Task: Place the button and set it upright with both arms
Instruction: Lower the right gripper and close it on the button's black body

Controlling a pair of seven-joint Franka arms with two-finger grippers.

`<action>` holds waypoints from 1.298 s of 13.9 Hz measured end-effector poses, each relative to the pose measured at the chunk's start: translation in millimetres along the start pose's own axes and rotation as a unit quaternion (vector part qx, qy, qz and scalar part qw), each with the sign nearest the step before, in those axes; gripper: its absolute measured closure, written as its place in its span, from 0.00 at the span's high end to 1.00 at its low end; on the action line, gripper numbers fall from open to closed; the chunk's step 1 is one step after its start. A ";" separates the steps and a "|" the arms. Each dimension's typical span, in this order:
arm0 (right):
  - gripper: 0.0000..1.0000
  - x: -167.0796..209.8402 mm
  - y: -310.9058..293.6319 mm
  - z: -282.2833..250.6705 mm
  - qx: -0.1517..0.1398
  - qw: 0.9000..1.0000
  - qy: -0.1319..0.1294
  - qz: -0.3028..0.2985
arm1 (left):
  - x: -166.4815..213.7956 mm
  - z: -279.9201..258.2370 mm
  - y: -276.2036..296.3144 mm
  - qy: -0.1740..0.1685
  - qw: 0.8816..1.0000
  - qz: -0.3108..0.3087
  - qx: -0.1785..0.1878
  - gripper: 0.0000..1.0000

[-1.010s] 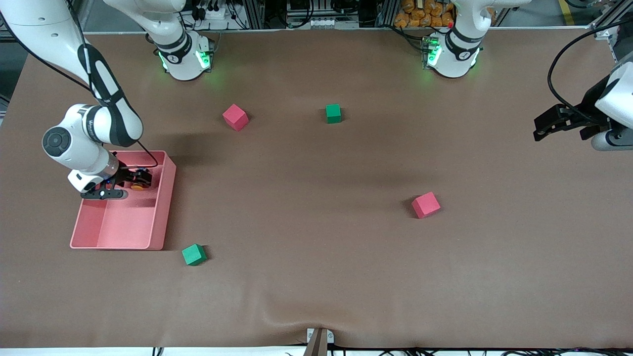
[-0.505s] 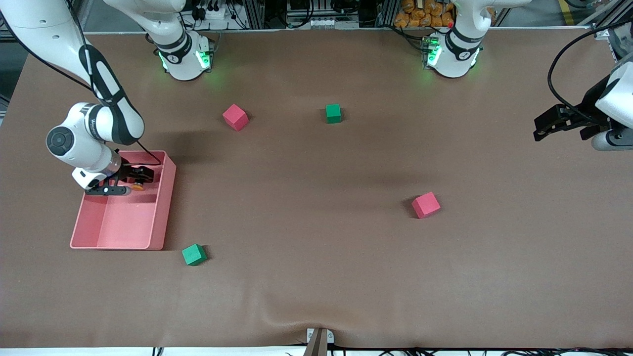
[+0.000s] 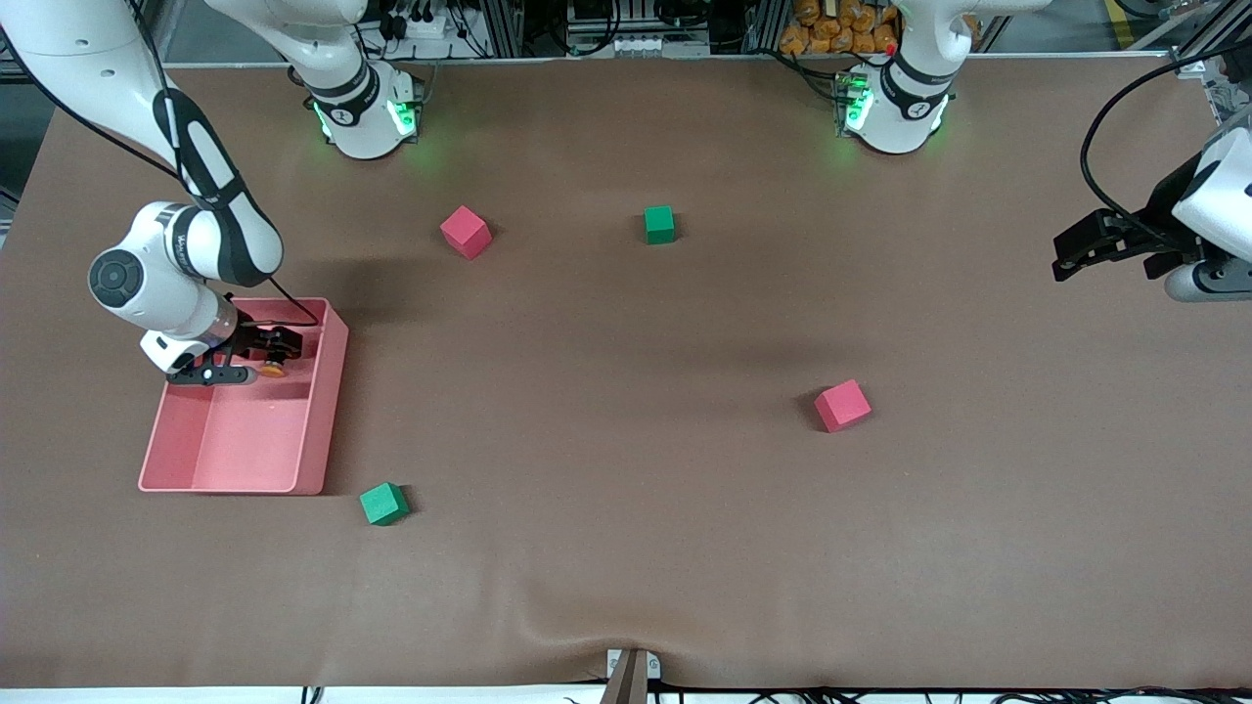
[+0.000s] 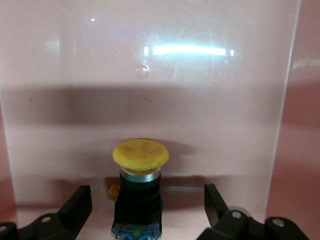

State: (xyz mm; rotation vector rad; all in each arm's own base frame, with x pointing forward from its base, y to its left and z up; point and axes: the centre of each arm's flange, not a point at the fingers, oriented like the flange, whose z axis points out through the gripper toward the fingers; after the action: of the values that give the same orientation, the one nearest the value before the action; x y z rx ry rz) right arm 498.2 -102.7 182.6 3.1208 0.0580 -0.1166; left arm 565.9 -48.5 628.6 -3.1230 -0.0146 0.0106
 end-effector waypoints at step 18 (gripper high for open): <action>0.41 1.3 2.5 -2.9 0.004 0.999 -0.015 -0.041 | 0.1 1.0 -0.7 -0.001 1.000 -0.001 0.000 1.00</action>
State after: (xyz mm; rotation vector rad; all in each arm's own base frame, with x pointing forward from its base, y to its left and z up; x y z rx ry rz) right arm 499.8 -105.1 185.5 3.1249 0.1868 -0.1664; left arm 566.0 -47.8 627.6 -3.1227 -0.0175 0.0138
